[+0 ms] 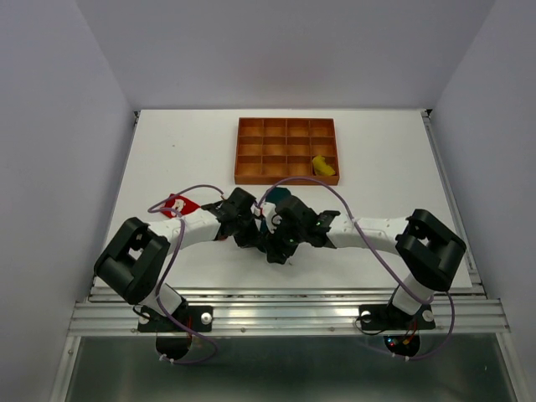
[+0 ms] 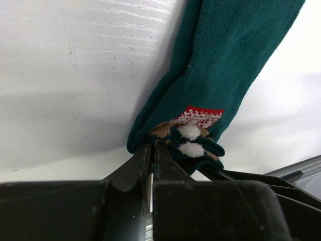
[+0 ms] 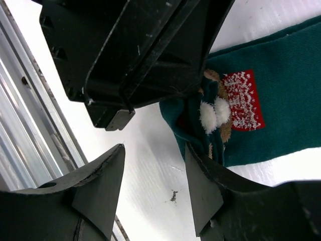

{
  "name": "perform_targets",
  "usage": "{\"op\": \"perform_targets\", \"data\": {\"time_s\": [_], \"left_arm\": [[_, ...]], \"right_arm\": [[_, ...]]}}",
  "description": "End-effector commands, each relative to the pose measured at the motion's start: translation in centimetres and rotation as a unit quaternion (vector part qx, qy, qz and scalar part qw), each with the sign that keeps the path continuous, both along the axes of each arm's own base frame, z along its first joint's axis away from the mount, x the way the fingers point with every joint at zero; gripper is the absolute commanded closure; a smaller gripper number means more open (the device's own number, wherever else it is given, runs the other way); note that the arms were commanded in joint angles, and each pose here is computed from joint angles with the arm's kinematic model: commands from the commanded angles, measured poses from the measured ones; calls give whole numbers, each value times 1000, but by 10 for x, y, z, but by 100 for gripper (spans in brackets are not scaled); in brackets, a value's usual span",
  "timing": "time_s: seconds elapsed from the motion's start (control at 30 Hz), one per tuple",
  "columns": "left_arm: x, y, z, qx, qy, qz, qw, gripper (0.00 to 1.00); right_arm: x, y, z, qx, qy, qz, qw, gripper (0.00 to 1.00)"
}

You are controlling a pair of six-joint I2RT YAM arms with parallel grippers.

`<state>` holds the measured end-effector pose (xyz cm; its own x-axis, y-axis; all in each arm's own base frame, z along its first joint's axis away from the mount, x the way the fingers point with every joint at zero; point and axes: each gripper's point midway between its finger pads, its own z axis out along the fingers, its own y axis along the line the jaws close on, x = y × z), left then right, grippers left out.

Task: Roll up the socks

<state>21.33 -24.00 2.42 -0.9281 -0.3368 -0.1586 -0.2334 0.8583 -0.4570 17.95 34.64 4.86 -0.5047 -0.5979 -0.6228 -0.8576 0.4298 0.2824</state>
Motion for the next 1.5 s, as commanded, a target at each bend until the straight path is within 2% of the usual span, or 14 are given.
{"op": "perform_targets", "data": {"time_s": [0.0, 0.33, 0.63, 0.97, 1.47], "left_arm": [[-14, 19, -16, 53, 33, 0, 998, 100], [-12, 19, -15, 54, 31, -1, 998, 100], [-11, 18, -15, 59, 35, -3, 998, 100], [-12, 20, -14, 61, 33, -2, 998, 100], [-12, 21, -14, 62, 32, -6, 998, 100]], "right_arm": [[24, 18, 17, 25, -52, -10, 998, 43], [32, 14, -5, -2, -83, -4, 997, 42], [41, -1, 2, -30, -161, -34, 986, 41], [41, 2, 17, -17, -177, -31, 984, 41], [46, -4, -9, -66, -191, -34, 979, 41]]}}
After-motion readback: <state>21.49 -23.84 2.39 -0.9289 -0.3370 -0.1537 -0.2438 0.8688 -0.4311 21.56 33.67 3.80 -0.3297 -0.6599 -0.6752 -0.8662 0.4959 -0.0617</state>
